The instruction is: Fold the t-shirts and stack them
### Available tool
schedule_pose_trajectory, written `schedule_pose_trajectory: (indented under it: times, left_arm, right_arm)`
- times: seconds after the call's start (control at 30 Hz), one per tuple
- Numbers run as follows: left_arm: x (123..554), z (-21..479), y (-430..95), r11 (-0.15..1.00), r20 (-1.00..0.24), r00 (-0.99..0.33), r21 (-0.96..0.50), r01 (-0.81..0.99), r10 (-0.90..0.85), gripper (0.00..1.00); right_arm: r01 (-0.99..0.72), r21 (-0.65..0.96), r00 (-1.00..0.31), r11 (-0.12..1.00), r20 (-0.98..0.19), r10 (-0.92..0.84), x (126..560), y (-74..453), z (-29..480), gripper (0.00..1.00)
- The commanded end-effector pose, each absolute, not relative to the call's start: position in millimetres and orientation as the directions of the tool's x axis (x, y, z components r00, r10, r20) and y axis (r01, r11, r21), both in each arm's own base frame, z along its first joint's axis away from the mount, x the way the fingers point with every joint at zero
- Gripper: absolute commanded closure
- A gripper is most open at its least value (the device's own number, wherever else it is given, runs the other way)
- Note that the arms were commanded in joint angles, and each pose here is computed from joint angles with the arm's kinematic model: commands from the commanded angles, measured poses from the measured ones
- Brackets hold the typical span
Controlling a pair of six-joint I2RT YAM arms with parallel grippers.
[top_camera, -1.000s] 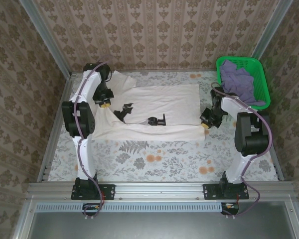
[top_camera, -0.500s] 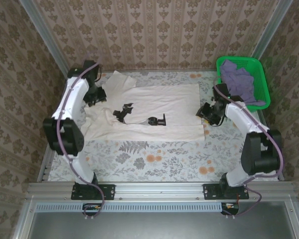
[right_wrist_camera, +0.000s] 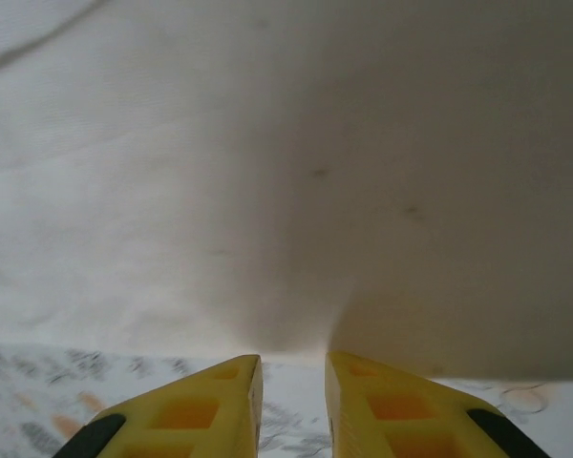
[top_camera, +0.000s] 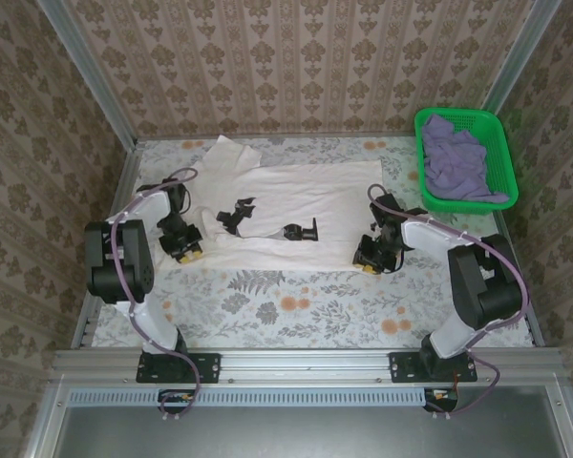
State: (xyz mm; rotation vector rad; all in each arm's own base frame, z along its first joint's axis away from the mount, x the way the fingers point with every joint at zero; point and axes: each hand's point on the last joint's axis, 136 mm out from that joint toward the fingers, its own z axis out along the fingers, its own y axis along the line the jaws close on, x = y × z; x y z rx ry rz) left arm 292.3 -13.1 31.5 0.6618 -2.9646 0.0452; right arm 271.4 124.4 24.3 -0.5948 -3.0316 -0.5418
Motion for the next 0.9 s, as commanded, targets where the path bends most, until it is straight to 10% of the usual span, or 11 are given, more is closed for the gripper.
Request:
schedule_pose_trajectory:
  times: [0.0, 0.87]
  left_arm:
    - [297, 21, 22, 0.904, 0.053, -0.907, 0.120, -0.409, -0.418, 0.76]
    - [257, 27, 60, 0.852, 0.082, -0.887, 0.329, -0.406, -0.454, 0.71]
  right_arm:
    - [0.449, 0.223, -0.894, 0.866, 0.106, 0.436, 254, 98, 5, 0.73]
    - [0.585, 0.166, -0.802, 0.794, 0.265, 0.535, 185, 82, -1, 0.67]
